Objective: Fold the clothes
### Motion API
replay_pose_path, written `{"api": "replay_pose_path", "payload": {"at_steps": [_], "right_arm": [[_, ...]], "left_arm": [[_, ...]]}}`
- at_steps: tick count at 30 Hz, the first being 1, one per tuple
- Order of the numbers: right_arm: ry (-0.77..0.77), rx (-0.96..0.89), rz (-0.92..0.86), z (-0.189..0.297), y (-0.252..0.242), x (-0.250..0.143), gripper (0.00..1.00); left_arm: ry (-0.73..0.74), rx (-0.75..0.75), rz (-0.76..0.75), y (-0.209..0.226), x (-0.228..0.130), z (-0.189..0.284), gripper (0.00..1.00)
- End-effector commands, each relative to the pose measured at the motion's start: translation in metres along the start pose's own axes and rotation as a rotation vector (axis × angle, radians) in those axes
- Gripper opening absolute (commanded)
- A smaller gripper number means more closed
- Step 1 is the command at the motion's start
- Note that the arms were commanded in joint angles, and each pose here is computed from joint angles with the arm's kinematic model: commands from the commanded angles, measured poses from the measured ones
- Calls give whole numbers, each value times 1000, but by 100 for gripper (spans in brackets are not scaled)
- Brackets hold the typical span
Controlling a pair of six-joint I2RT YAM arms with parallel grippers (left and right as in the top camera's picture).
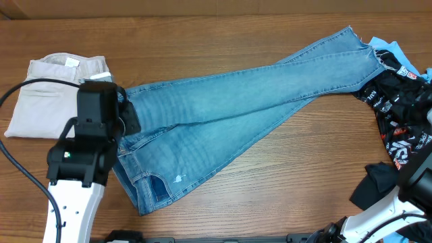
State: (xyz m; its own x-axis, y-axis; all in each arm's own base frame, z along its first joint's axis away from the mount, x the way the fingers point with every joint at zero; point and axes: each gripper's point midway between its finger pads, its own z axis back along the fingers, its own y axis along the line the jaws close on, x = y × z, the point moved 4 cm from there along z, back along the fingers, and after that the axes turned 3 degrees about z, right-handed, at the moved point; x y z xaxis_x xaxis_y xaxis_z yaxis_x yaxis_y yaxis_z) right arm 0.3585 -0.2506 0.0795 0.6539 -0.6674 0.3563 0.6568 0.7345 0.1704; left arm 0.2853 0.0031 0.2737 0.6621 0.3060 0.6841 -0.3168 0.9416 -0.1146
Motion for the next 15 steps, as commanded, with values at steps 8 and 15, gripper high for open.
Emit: {"api": "replay_pose_path", "payload": {"at_steps": [8, 15], "right_arm": [[-224, 393, 302, 125, 96, 17, 89], [-115, 418, 352, 132, 124, -16, 87]], "left_arm": [[89, -79, -25, 6, 28, -67, 55], [164, -100, -22, 20, 52, -135, 55]]}}
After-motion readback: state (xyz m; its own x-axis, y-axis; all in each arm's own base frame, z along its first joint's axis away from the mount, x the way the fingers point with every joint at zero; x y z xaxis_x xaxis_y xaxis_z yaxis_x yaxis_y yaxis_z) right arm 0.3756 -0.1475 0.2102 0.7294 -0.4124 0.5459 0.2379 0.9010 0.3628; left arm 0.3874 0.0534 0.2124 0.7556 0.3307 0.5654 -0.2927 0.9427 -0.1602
